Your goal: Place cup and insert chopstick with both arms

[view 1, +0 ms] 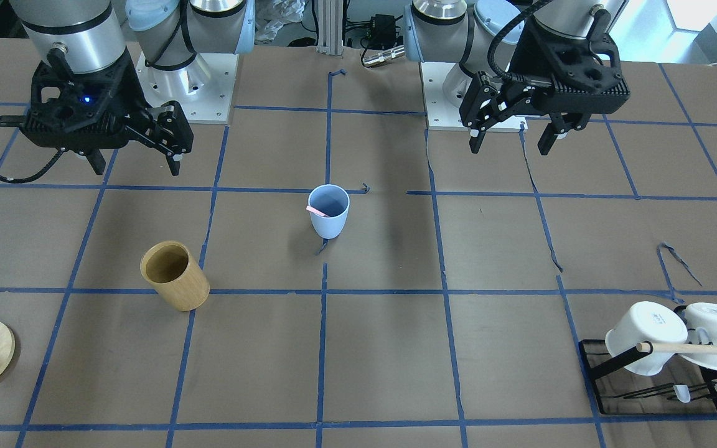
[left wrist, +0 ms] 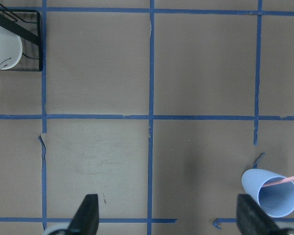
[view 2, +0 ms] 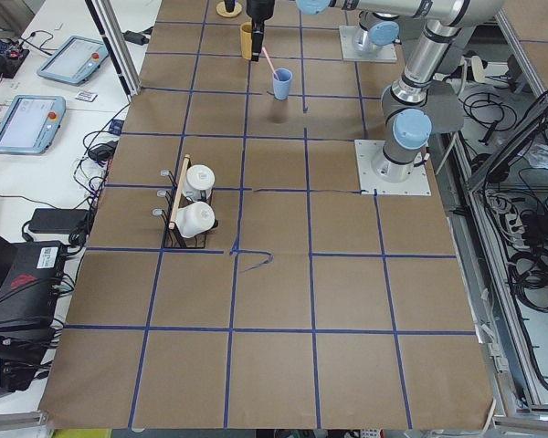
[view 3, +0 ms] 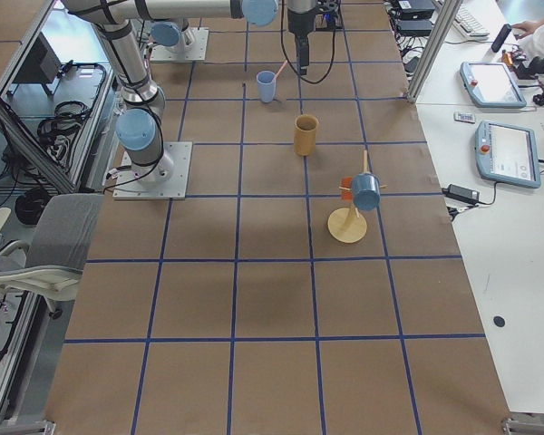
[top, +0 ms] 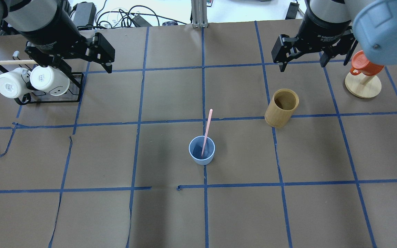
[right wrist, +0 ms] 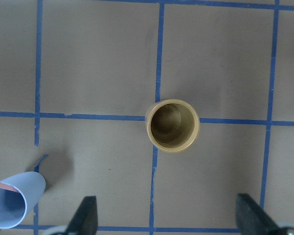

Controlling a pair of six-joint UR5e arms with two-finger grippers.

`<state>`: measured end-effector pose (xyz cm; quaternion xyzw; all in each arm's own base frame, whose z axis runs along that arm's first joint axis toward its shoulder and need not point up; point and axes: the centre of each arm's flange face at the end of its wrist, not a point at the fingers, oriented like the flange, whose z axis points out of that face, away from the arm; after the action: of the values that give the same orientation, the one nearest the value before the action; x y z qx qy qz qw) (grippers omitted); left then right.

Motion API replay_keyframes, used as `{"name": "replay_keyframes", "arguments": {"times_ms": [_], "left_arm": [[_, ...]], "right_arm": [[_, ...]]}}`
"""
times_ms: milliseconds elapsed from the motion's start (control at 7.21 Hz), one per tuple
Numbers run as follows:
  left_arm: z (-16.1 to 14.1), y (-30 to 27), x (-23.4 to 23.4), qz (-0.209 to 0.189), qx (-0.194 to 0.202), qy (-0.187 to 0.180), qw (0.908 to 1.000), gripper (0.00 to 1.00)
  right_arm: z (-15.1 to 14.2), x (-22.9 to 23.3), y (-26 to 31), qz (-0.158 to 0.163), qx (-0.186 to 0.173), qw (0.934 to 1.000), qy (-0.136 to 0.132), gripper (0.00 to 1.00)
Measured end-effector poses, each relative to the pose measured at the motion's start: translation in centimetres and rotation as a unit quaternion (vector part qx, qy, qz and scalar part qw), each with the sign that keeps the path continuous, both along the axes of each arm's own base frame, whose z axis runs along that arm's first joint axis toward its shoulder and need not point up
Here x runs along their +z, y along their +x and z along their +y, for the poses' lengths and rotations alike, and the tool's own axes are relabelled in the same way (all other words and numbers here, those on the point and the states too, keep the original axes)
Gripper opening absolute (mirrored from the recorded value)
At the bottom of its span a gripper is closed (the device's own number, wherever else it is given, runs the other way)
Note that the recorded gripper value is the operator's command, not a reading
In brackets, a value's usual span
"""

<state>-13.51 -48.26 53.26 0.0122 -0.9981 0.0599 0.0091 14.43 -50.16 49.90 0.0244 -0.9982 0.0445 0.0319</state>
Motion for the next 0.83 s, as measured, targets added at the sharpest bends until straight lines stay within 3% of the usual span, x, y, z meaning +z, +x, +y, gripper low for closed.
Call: {"name": "replay_keyframes", "arguments": {"times_ms": [832], "left_arm": [[-0.01,0.02,-0.13,-0.001,0.001,0.002,1.0000,1.00]], "right_arm": [[0.21,-0.46,-0.02,0.000,-0.002,1.0000,0.006,1.00]]}}
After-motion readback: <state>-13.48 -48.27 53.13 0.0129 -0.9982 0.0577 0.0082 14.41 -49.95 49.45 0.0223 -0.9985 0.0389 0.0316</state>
